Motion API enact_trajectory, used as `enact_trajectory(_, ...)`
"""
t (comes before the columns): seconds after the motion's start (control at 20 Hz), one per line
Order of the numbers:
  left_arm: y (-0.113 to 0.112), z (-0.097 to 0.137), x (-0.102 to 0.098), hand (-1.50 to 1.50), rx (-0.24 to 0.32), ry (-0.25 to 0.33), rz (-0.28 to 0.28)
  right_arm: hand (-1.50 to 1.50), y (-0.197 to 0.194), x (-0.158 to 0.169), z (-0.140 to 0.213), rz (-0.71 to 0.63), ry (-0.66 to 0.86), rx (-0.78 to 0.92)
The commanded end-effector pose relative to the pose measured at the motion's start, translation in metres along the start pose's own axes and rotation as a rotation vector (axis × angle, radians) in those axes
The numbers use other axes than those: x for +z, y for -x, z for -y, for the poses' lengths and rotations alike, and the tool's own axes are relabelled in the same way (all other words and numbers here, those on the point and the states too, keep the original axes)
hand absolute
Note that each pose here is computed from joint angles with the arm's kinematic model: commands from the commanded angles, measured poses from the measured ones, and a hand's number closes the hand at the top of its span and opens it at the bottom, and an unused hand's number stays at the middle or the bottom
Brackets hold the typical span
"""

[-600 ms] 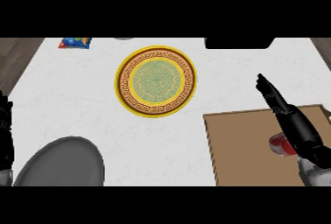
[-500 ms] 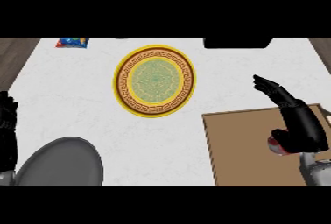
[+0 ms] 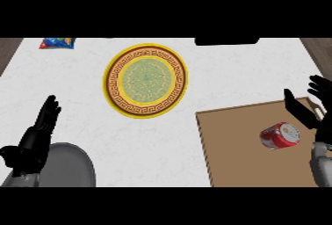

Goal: Pick the can from the tray and place it in the plate

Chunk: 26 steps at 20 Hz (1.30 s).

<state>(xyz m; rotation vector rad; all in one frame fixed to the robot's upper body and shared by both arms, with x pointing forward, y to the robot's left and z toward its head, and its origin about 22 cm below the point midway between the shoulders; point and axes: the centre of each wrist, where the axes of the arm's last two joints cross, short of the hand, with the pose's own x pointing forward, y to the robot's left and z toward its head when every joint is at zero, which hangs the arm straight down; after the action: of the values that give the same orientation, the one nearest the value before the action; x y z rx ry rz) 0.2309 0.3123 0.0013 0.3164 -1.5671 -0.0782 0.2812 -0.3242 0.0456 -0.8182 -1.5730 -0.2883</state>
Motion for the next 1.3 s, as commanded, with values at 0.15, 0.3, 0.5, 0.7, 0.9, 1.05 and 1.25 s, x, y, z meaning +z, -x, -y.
enact_trajectory(0.15, 0.010, 0.026, -0.005, 0.00, 0.055, 0.147, -0.045, -1.50, 0.007, 0.054, -0.063, 0.059, 0.357, 0.071)
enact_trajectory(0.3, 0.009, 0.014, -0.012, 0.00, 0.053, 0.139, -0.066, -1.50, 0.019, 0.074, -0.074, 0.050, 0.426, 0.143)
enact_trajectory(0.5, 0.022, 0.017, -0.001, 0.00, 0.046, 0.125, -0.049, -1.50, 0.024, 0.086, -0.059, -0.007, 0.461, 0.232)
enact_trajectory(0.7, 0.015, 0.019, -0.009, 0.00, 0.049, 0.106, -0.055, -1.50, 0.036, 0.091, -0.036, -0.171, 0.370, 0.405)
enact_trajectory(0.9, 0.012, 0.008, -0.013, 0.00, 0.049, 0.110, -0.039, -1.50, 0.031, 0.092, -0.034, -0.348, 0.261, 0.534)
enact_trajectory(1.05, 0.022, 0.019, -0.007, 0.00, 0.048, 0.119, -0.044, -1.50, 0.018, 0.102, -0.042, -0.463, 0.164, 0.615)
enact_trajectory(1.25, 0.013, 0.015, -0.014, 0.00, 0.064, 0.138, -0.057, -1.50, -0.041, 0.099, -0.040, -0.545, 0.171, 0.633)
